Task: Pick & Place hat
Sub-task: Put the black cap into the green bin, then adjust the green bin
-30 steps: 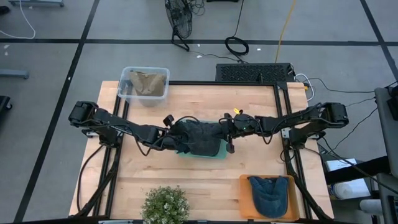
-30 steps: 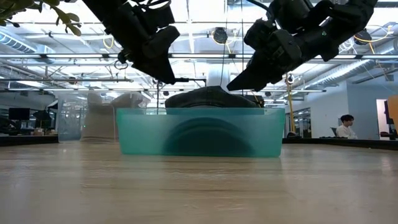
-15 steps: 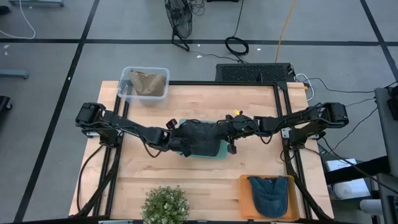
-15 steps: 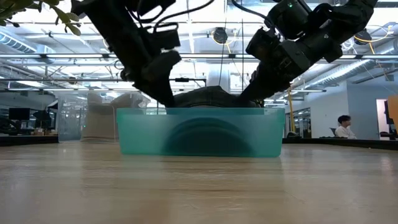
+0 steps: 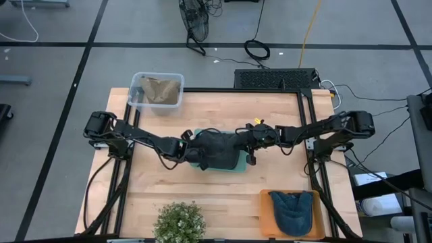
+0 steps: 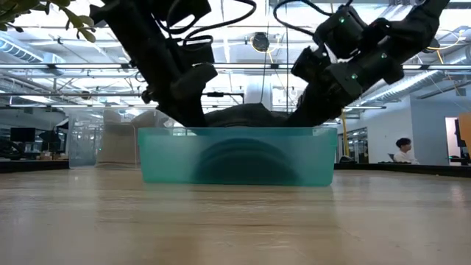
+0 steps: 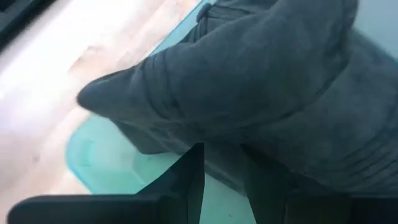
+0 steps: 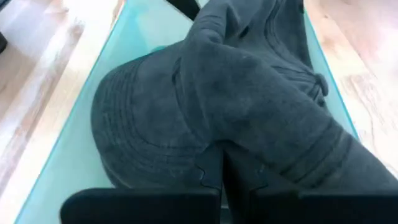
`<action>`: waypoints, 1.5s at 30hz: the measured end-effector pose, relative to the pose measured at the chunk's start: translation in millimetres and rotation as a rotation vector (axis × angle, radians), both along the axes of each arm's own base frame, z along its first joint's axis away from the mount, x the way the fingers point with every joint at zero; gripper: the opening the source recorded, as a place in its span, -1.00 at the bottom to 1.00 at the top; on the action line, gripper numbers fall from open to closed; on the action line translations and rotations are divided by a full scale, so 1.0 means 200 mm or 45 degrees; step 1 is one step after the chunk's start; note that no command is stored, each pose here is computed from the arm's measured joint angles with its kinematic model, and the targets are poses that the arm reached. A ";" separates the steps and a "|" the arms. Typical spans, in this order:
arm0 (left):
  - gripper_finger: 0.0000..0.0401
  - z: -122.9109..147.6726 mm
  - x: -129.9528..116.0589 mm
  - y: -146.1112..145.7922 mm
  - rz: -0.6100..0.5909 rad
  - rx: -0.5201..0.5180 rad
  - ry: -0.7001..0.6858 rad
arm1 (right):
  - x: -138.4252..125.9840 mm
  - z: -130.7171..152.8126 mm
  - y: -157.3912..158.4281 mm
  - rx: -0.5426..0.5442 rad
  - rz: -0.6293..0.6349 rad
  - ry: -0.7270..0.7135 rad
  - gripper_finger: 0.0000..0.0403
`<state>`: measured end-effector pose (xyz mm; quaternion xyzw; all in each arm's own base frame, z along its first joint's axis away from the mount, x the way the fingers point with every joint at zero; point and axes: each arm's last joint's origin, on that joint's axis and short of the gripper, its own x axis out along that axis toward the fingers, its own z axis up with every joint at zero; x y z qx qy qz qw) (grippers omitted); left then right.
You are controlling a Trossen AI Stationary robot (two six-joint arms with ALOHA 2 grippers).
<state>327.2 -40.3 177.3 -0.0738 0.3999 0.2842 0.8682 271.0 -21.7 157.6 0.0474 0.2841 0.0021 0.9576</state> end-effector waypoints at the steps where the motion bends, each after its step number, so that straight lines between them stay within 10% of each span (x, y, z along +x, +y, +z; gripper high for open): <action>1: -0.44 0.00 0.00 0.00 0.002 -0.022 -0.012 | 0.00 -0.01 0.00 0.002 -0.001 -0.001 -1.00; 14: -0.44 -0.06 0.03 -0.04 -0.118 -0.306 0.032 | 0.02 -0.07 0.00 0.014 0.026 0.037 -1.00; 32: -0.44 0.16 -0.11 -0.03 -0.080 -0.074 0.015 | -0.20 0.22 0.01 0.039 -0.112 0.014 -0.93; 45: -0.44 0.12 -0.23 0.01 0.168 0.041 0.229 | -0.29 0.04 -0.05 -0.007 -0.370 0.293 -0.78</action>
